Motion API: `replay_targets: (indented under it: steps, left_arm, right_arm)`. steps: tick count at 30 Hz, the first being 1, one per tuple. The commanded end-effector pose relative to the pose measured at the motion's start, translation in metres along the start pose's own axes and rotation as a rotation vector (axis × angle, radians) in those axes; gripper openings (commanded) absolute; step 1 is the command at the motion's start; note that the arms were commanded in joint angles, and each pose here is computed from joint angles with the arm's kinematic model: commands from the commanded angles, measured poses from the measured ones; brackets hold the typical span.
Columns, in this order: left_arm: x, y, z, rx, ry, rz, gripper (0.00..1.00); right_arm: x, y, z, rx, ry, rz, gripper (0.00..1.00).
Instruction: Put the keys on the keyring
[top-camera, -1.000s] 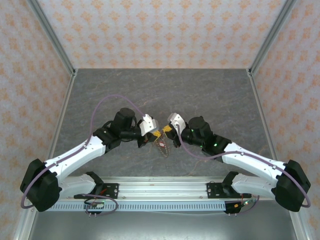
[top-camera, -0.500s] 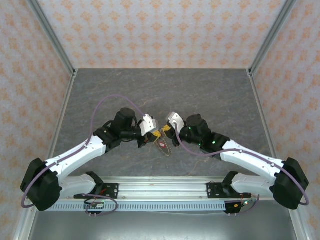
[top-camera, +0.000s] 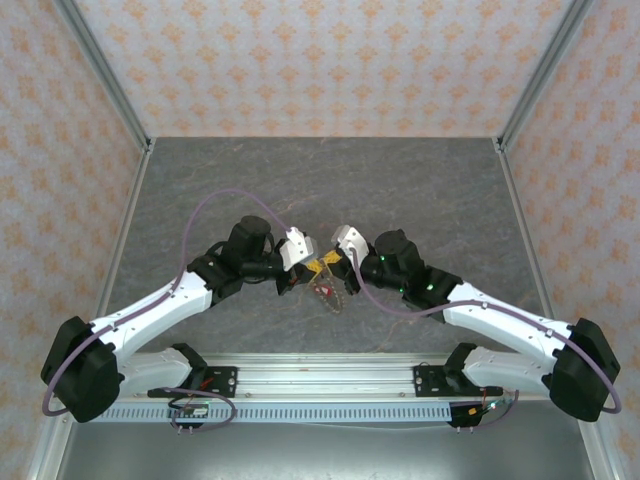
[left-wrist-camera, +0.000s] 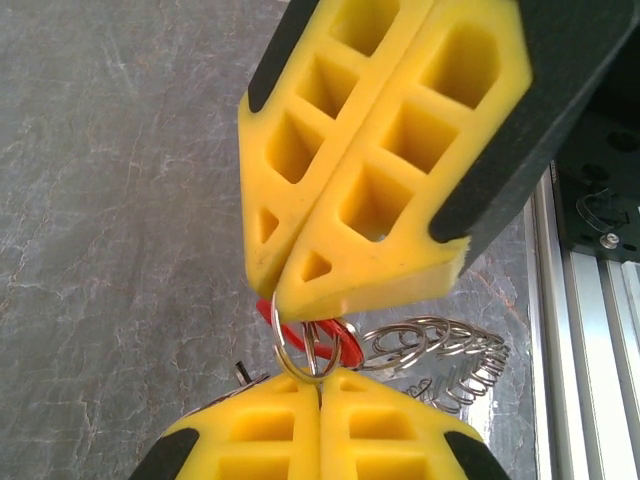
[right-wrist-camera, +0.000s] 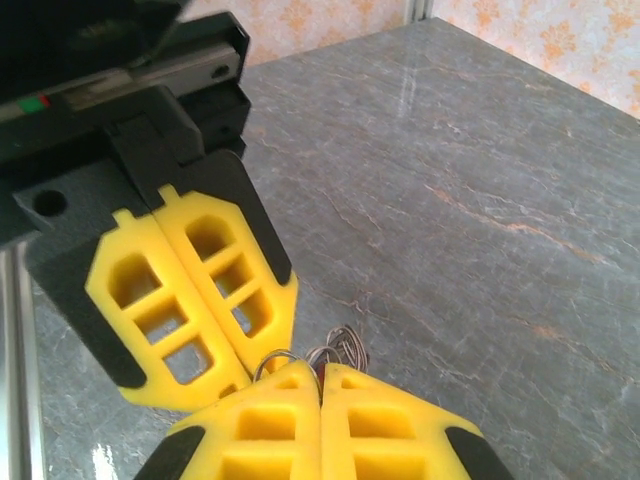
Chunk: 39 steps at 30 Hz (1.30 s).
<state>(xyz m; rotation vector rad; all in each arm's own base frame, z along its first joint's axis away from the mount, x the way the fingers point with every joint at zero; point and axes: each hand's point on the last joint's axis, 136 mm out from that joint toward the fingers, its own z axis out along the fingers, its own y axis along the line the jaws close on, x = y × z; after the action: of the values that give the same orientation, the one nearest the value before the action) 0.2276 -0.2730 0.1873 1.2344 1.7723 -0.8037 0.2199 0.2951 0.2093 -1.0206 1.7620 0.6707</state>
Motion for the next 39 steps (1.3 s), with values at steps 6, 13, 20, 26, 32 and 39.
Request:
replay_targets:
  steps: [6, 13, 20, 26, 32, 39]
  left_arm:
    - [-0.024, 0.001, -0.010, -0.043, -0.082, 0.060, 0.00]
    - [-0.016, 0.005, -0.009, -0.069, -0.058, 0.063, 0.00]
    - [-0.019, 0.005, -0.011, -0.075, -0.062, 0.070, 0.00]
    - [-0.021, 0.006, -0.015, -0.091, -0.065, 0.085, 0.00]
    - [-0.024, 0.005, -0.018, -0.091, -0.069, 0.092, 0.00]
    - [-0.025, 0.003, -0.021, -0.095, -0.073, 0.097, 0.00]
  right_arm:
    - [-0.005, -0.028, -0.020, 0.183, -0.038, 0.005, 0.00]
    - [-0.004, -0.034, -0.049, 0.248, -0.082, 0.060, 0.00]
    - [0.042, -0.069, -0.069, 0.493, 0.092, 0.139, 0.00]
    - [0.101, -0.076, -0.073, 0.573, 0.366, 0.376, 0.00]
    - [0.139, -0.067, -0.045, 0.507, 0.560, 0.599, 0.00]
    - [0.155, -0.073, -0.017, 0.480, 0.640, 0.697, 0.00]
